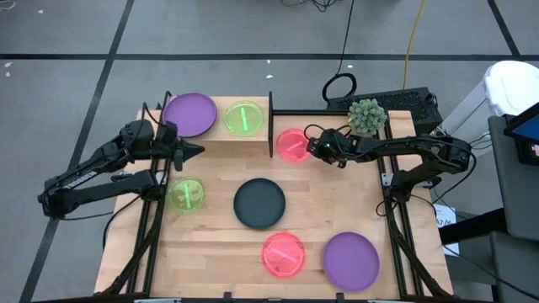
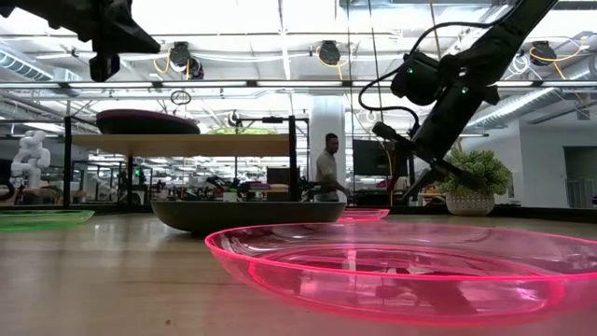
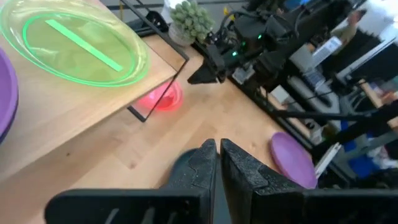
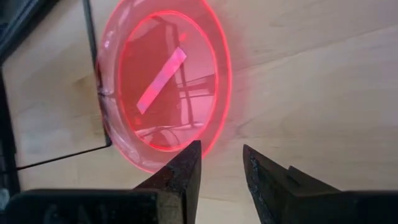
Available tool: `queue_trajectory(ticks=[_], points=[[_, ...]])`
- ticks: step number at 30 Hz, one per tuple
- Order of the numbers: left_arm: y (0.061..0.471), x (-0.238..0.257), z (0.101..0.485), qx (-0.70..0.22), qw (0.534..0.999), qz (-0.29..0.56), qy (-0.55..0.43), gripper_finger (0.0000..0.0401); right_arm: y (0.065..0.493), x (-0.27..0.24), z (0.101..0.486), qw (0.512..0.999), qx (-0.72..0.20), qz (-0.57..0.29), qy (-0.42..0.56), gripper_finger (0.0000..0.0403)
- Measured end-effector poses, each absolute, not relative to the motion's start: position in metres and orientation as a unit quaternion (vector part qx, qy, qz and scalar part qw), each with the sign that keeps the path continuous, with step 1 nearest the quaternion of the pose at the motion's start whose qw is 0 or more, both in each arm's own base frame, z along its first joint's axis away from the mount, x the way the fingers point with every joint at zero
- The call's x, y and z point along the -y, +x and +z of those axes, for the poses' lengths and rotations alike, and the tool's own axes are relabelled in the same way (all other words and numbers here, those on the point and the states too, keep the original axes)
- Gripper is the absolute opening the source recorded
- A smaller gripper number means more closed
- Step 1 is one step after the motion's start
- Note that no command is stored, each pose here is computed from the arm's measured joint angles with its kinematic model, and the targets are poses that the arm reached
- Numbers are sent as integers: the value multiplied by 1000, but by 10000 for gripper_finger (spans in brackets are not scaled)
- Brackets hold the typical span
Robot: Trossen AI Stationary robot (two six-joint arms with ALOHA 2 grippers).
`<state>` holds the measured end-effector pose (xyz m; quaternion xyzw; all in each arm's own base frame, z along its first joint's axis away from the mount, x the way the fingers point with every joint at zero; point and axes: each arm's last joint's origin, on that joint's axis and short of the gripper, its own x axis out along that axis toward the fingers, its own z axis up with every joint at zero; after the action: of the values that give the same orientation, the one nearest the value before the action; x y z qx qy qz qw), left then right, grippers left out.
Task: Place and stack plates onto a shelf
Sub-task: Stack the top pink plate on the green plate
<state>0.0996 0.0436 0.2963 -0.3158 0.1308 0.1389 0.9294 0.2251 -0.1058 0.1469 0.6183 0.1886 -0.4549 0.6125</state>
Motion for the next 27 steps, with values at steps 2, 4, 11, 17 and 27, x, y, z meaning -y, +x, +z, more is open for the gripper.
queue_trajectory(ticks=[2, 4, 11, 17, 27], points=[[102, -43, 295, -138, 930, 137, -312, 27, 224, 106, 146, 611, -190, -458, 617, 105], [105, -41, 294, -147, 930, 128, -312, 28, 224, 106, 146, 607, -188, -469, 613, 105], [112, -33, 293, -161, 931, 114, -307, 28, 221, 107, 137, 592, -190, -482, 618, 105], [114, -26, 293, -163, 935, 116, -292, 28, 227, 109, 132, 602, -187, -470, 617, 105], [115, -22, 293, -162, 938, 120, -281, 28, 230, 114, 127, 617, -190, -457, 612, 105]])
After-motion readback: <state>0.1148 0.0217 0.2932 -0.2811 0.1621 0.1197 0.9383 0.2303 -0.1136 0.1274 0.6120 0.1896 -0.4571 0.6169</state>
